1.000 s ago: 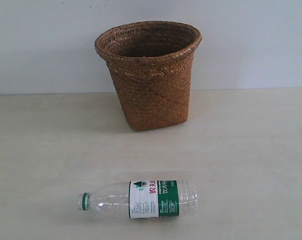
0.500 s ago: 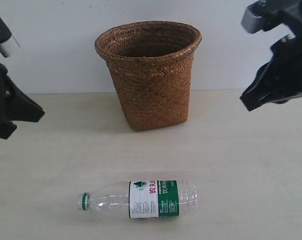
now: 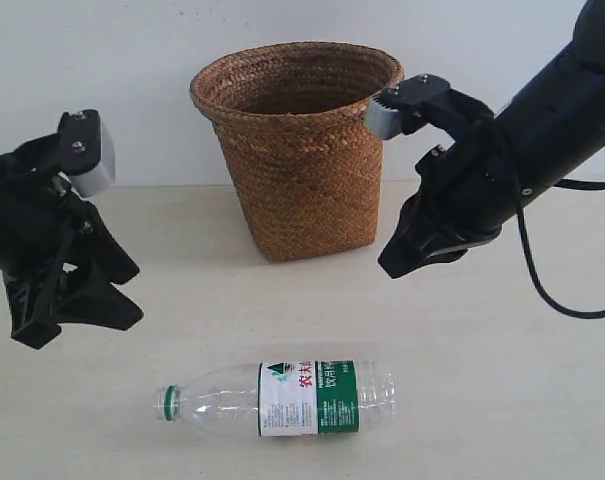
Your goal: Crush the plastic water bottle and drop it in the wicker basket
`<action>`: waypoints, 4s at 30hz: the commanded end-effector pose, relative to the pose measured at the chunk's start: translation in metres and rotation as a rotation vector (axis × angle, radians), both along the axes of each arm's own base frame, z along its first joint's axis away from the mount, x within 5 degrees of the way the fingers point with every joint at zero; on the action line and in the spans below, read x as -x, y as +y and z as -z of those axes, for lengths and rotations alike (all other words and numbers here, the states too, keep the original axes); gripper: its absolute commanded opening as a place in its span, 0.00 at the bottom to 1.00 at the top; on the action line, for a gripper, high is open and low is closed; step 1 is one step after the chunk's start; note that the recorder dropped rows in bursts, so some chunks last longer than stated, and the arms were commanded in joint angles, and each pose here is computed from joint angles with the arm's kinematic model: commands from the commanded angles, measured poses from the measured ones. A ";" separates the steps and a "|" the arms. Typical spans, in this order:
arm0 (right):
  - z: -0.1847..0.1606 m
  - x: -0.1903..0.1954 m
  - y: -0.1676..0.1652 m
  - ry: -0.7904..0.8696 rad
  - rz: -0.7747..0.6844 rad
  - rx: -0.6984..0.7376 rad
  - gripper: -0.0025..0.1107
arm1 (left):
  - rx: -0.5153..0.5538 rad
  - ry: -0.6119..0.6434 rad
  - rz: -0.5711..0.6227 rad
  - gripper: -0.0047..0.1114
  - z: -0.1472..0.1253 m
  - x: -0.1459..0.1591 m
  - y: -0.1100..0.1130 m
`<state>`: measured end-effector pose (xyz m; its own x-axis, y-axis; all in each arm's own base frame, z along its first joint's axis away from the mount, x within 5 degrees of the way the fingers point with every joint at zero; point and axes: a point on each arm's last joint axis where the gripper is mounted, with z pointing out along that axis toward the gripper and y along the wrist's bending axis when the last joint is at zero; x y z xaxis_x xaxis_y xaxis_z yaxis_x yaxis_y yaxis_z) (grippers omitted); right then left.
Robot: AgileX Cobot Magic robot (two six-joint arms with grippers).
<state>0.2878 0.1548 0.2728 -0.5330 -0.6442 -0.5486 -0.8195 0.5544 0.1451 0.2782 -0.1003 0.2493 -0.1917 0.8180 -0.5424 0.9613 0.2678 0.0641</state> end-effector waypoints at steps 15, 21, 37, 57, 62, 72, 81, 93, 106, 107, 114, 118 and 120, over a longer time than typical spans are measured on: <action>0.032 -0.006 0.027 0.080 -0.105 -0.031 0.02 | -0.051 0.143 0.301 0.64 0.086 -0.007 -0.021; 0.032 -0.005 0.028 0.086 -0.111 -0.030 0.02 | -0.082 0.124 0.325 0.64 0.101 -0.007 -0.038; 0.039 -0.008 0.029 0.093 -0.101 -0.024 0.02 | -0.121 0.124 0.300 0.58 0.126 -0.015 -0.039; 0.065 -0.017 0.039 0.204 -0.042 -0.092 0.02 | -0.137 0.081 0.282 0.08 0.127 -0.020 -0.038; 0.064 -0.011 0.053 0.209 -0.049 -0.120 0.02 | -0.133 0.093 0.259 0.08 0.127 -0.020 -0.038; 0.082 -0.004 0.080 0.242 0.023 -0.095 0.02 | -0.131 0.107 0.224 0.08 0.127 -0.020 -0.038; 0.092 -0.014 0.108 0.295 0.027 -0.102 0.02 | -0.129 0.109 0.220 0.08 0.127 -0.020 -0.038; 0.120 -0.024 0.116 0.369 0.064 -0.070 0.02 | -0.126 0.105 0.213 0.08 0.127 -0.021 -0.038; 0.168 -0.028 0.109 0.433 0.101 0.067 0.02 | -0.125 0.109 0.210 0.08 0.127 -0.020 -0.038; 0.169 -0.031 0.106 0.436 0.111 0.091 0.02 | -0.125 0.109 0.210 0.08 0.127 -0.020 -0.038; 0.182 -0.037 0.097 0.434 0.103 0.189 0.02 | -0.126 0.107 0.205 0.08 0.127 -0.021 -0.038; 0.179 -0.037 0.097 0.440 0.077 0.186 0.02 | -0.126 0.105 0.204 0.08 0.127 -0.021 -0.038; 0.169 -0.037 0.099 0.448 0.060 0.176 0.02 | -0.128 0.101 0.201 0.08 0.127 -0.021 -0.038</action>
